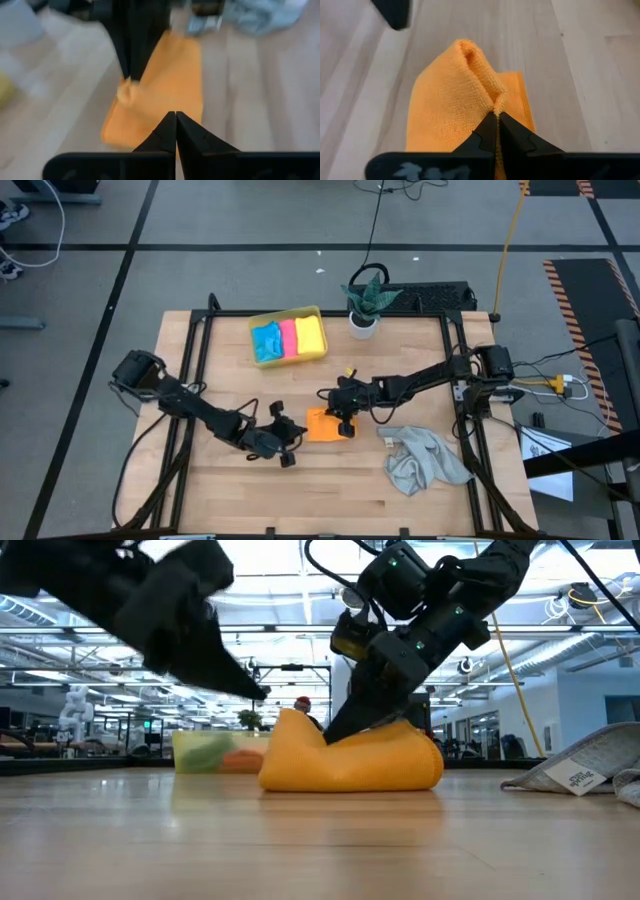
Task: Fold microfiber towels
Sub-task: Fold the orange microfiber cloth
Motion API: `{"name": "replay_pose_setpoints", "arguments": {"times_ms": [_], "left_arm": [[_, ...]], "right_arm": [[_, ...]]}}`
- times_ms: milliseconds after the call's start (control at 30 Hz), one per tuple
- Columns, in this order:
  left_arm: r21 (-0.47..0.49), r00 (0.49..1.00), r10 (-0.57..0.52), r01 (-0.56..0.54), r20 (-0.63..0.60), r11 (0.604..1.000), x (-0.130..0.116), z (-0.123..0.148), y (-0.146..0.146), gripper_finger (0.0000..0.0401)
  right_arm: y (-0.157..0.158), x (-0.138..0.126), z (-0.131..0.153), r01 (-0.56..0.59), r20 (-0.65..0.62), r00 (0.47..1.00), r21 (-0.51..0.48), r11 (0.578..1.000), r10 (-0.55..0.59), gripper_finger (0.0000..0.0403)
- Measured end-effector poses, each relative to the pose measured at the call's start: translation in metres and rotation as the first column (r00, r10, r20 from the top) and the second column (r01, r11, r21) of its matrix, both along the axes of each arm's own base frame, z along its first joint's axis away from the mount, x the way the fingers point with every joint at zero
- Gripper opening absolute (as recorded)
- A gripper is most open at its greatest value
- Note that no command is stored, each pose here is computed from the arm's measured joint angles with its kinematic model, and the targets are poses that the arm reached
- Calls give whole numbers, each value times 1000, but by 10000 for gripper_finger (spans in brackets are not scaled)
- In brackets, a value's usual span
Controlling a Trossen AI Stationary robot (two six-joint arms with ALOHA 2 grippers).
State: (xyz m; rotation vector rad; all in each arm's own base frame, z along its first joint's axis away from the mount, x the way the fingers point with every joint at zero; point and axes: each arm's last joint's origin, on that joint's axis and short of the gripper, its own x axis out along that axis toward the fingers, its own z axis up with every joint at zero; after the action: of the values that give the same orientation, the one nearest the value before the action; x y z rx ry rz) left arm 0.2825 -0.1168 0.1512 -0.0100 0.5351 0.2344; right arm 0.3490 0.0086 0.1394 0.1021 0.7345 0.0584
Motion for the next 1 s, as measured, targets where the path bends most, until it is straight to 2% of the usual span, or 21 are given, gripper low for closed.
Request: {"name": "replay_pose_setpoints", "arguments": {"times_ms": [200, 467, 633, 900, 1000], "left_arm": [[-22, 988, -43, 47, 146, 999, 13, 10, 1, 6], [-39, 995, 54, -51, 85, 998, 28, -21, 24, 9], [-58, 993, 116, -114, 18, 992, 29, -34, 35, 3], [-56, 987, 158, -160, -36, 986, 28, -47, 40, 3], [-55, 984, 169, -172, -54, 984, 27, -51, 41, 7]], "right_arm": [[-1, 1, 2, -15, 24, 1000, -9, 1000, 15, 4], [-2, 2, 3, -28, 40, 999, -30, 999, 30, 4], [-2, 2, 2, -30, 33, 999, -33, 999, 31, 4], [-2, 0, 0, -32, 11, 999, -71, 997, 33, 6], [-3, 0, 1, -13, 11, 1000, -101, 995, 15, 21]]}}
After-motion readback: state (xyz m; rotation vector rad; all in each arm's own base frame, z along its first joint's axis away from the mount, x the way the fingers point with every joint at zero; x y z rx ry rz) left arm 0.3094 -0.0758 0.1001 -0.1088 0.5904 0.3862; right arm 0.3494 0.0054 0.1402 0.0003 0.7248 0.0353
